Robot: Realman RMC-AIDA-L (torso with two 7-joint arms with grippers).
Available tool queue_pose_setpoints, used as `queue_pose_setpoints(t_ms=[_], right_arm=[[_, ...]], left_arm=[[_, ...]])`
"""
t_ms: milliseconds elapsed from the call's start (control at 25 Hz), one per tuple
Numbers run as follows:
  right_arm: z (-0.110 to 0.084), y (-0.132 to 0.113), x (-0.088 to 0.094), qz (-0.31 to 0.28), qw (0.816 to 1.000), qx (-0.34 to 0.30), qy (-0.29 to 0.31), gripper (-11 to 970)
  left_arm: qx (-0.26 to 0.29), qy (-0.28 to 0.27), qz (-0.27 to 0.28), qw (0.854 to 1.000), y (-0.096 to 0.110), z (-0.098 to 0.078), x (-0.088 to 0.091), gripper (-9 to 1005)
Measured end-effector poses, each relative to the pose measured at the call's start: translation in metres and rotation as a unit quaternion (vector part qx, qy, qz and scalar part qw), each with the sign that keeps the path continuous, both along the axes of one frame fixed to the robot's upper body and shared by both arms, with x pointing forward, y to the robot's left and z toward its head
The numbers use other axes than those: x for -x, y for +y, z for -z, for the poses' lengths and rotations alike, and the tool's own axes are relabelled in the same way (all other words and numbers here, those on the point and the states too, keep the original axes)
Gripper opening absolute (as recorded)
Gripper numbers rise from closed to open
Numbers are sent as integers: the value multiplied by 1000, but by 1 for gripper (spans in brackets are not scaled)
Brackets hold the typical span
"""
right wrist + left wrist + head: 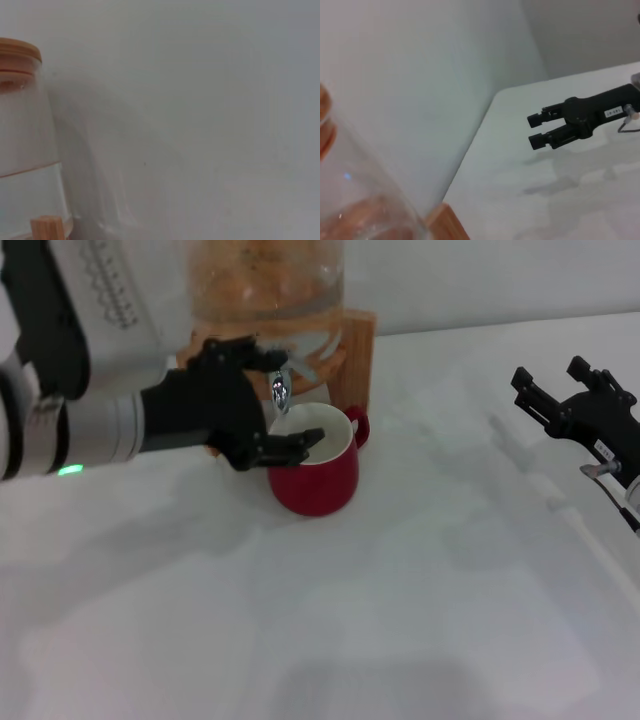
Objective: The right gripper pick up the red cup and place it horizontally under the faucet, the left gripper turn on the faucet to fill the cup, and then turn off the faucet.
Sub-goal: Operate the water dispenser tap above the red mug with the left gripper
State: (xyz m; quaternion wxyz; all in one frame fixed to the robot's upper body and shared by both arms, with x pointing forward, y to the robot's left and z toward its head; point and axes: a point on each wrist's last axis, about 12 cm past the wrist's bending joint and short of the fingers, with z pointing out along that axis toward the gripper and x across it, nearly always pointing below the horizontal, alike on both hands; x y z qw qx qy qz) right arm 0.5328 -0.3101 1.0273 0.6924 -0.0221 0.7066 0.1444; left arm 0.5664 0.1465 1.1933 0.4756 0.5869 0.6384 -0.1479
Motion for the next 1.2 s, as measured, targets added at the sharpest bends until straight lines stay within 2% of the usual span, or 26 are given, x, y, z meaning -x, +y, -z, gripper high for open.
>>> queue_pose_setpoints(t_ms=[120, 440, 1200], right_arm=[[1, 1, 1, -2, 1000, 1, 2, 858], [4, 2, 5, -7, 1000, 1, 9, 857], [6, 7, 7, -18, 1000, 2, 11, 858]], left_arm=[[12, 5, -14, 1000, 5, 8, 6, 860], [15, 9, -23, 1000, 9, 14, 9, 854], [-1, 9, -5, 1000, -3, 19, -5, 849]])
